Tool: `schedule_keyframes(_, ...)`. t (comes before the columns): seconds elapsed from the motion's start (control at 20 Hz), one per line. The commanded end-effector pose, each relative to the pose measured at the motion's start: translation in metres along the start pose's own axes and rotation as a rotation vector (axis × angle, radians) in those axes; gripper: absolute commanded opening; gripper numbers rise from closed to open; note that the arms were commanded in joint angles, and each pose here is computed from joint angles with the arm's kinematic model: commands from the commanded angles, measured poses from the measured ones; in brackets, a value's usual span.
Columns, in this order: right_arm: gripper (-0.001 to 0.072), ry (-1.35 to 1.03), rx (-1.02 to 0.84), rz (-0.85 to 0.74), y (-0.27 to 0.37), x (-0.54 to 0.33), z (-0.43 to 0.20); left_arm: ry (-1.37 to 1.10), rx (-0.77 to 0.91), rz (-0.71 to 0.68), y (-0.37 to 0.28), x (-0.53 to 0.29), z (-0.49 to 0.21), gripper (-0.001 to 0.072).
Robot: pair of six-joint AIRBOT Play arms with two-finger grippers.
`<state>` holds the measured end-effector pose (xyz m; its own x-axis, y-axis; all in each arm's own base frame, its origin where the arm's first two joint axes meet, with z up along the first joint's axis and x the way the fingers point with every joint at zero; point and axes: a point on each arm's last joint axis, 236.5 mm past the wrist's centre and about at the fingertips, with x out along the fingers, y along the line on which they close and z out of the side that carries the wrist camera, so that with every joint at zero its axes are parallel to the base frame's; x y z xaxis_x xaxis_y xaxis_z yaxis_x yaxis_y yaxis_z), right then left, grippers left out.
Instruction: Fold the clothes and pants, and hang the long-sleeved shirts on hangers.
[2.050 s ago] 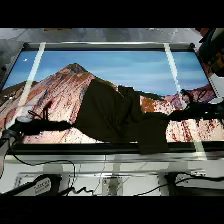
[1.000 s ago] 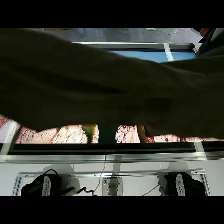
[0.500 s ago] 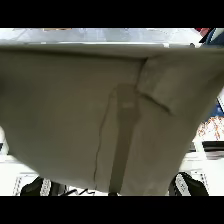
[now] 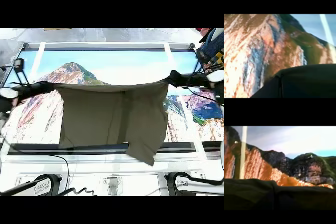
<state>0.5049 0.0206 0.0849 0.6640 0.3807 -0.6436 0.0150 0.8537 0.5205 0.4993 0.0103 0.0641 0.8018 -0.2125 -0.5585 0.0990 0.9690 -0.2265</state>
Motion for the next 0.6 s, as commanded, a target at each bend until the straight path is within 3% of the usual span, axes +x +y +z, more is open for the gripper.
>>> schedule_keyframes(0.0, 0.0013, -0.150, 0.045, -0.103, -0.045, 0.059, 0.023, -0.114, 0.021, 0.164, 0.028, 0.048, 0.003, 0.0016)
schedule_keyframes(0.15, 0.0013, -0.085, 0.027, -0.139, -0.064, 0.074, 0.005, -0.063, 0.028, 0.138, 0.019, 0.062, -0.015, 0.0016)
schedule_keyframes(0.4, 0.0013, 0.263, -0.111, -0.254, -0.096, 0.064, -0.073, 0.236, -0.034, -0.053, -0.006, 0.051, -0.084, 0.0014)
schedule_keyframes(0.55, 0.0012, 0.426, -0.052, -0.262, -0.108, 0.044, -0.107, 0.491, -0.068, -0.012, 0.020, 0.021, -0.139, 0.0014)
